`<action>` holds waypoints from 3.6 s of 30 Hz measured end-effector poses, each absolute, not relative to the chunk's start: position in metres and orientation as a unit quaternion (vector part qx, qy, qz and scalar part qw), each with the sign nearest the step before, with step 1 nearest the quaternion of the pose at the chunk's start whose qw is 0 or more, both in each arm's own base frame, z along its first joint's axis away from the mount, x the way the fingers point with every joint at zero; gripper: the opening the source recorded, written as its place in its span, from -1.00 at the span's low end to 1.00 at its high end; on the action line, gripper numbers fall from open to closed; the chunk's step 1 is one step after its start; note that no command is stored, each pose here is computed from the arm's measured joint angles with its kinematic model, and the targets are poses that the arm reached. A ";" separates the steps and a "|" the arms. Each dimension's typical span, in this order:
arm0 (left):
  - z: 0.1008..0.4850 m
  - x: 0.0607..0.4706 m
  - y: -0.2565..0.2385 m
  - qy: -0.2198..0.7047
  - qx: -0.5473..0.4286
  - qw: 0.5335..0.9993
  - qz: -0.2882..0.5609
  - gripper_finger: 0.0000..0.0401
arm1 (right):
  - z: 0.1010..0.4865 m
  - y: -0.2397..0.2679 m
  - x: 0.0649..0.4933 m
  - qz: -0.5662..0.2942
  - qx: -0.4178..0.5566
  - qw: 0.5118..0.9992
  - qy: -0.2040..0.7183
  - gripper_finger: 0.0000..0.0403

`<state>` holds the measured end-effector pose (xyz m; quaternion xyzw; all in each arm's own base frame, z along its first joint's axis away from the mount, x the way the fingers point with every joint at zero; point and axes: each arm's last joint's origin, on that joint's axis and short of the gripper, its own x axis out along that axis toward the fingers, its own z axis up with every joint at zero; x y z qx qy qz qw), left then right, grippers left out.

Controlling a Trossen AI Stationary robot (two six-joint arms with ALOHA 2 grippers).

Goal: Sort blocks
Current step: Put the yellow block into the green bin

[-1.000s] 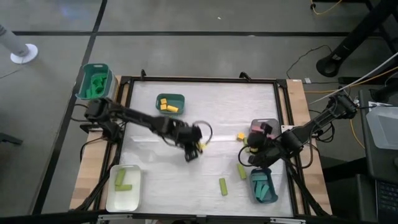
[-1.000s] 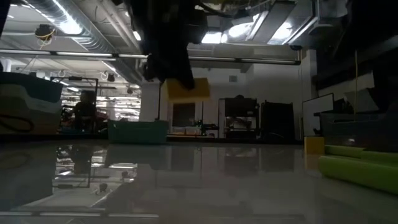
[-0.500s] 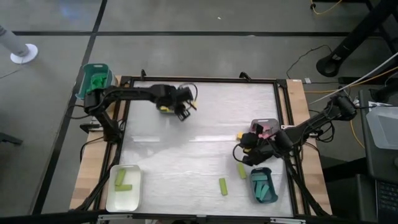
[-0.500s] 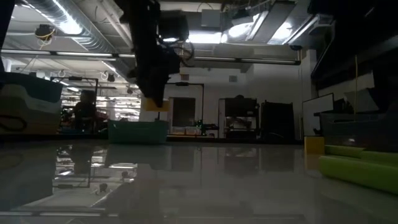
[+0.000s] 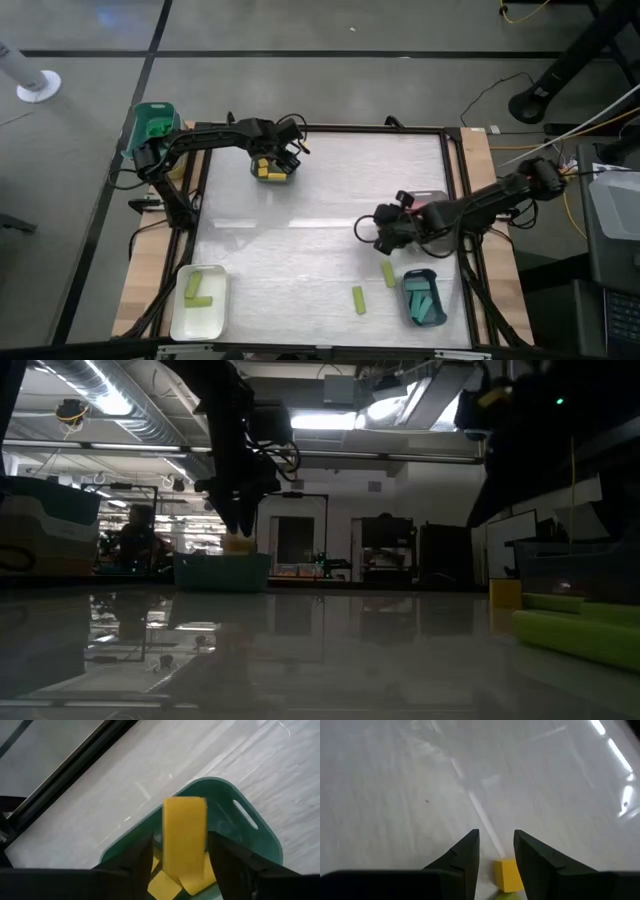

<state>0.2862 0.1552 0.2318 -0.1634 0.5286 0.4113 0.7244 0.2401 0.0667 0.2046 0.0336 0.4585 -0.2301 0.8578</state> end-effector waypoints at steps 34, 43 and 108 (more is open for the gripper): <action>0.232 0.287 0.154 0.528 -0.163 0.726 0.410 0.05 | 0.179 0.004 0.251 -0.154 0.091 0.779 0.601 0.04; 0.232 0.287 0.154 0.528 -0.163 0.726 0.410 0.05 | 0.171 0.004 0.249 -0.156 0.082 0.757 0.629 0.04; 0.241 0.220 -0.003 0.081 -0.277 0.954 0.080 0.05 | 0.245 0.011 0.356 0.044 -0.290 0.945 0.147 -0.31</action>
